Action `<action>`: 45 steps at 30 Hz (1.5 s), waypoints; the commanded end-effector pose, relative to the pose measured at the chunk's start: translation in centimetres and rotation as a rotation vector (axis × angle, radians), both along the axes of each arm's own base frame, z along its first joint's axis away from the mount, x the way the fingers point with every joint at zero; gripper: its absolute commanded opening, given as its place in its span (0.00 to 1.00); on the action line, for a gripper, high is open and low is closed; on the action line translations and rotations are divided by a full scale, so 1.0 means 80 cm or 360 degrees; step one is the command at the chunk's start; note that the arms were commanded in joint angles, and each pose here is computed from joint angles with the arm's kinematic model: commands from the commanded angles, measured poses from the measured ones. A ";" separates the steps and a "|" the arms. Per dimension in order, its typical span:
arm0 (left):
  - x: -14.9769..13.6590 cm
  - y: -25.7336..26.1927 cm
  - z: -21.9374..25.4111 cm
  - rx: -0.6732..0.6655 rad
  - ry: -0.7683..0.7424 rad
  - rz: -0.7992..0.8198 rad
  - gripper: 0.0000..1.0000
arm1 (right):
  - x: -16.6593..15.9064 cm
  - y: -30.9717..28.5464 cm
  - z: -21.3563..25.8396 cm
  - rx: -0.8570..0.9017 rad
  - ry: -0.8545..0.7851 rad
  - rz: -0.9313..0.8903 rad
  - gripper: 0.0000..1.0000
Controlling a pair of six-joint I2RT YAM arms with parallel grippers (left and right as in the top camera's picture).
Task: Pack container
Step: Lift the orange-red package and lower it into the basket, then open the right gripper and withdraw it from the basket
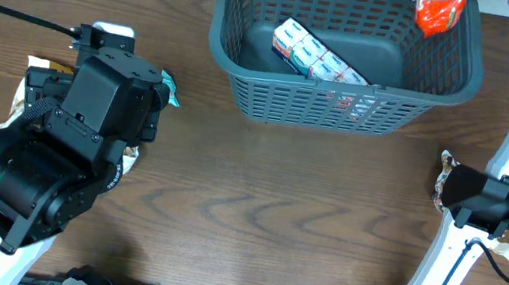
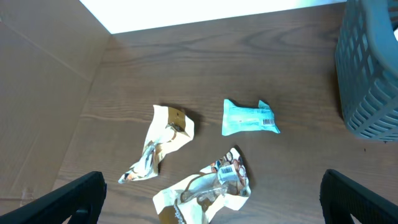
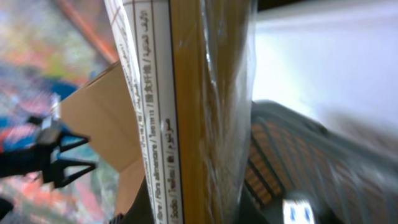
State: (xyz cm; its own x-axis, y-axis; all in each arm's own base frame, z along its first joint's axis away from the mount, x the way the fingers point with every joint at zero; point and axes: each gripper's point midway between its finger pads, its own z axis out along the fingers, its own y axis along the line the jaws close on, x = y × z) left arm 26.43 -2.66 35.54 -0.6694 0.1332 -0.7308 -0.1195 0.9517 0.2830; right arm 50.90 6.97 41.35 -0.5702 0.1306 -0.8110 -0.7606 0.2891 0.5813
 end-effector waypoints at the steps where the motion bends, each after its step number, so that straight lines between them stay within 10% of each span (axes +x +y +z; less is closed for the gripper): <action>1: 0.000 0.005 -0.001 0.0030 0.0007 0.0017 0.99 | 0.007 -0.002 -0.015 -0.0153 -0.0113 -0.0102 0.01; 14: 0.000 0.005 -0.001 0.0030 0.0007 0.0017 0.98 | -0.007 -0.007 -0.148 -0.1266 0.0257 -0.0523 0.01; 32: 0.000 0.005 -0.001 0.0030 0.0007 0.0017 0.99 | -0.047 0.030 -0.175 -0.1619 0.0034 -0.0133 0.02; 34: 0.000 0.005 -0.001 0.0030 0.0007 0.0017 0.99 | -0.047 0.030 -0.175 -0.1618 0.0034 -0.0133 0.21; 36: 0.000 0.005 -0.001 0.0030 0.0006 0.0017 0.99 | -0.046 0.030 -0.175 -0.1618 0.0033 -0.0134 0.60; 45: 0.000 0.005 -0.001 0.0031 0.0007 0.0017 0.98 | -0.035 0.031 -0.169 -0.1587 0.0023 -0.0203 0.82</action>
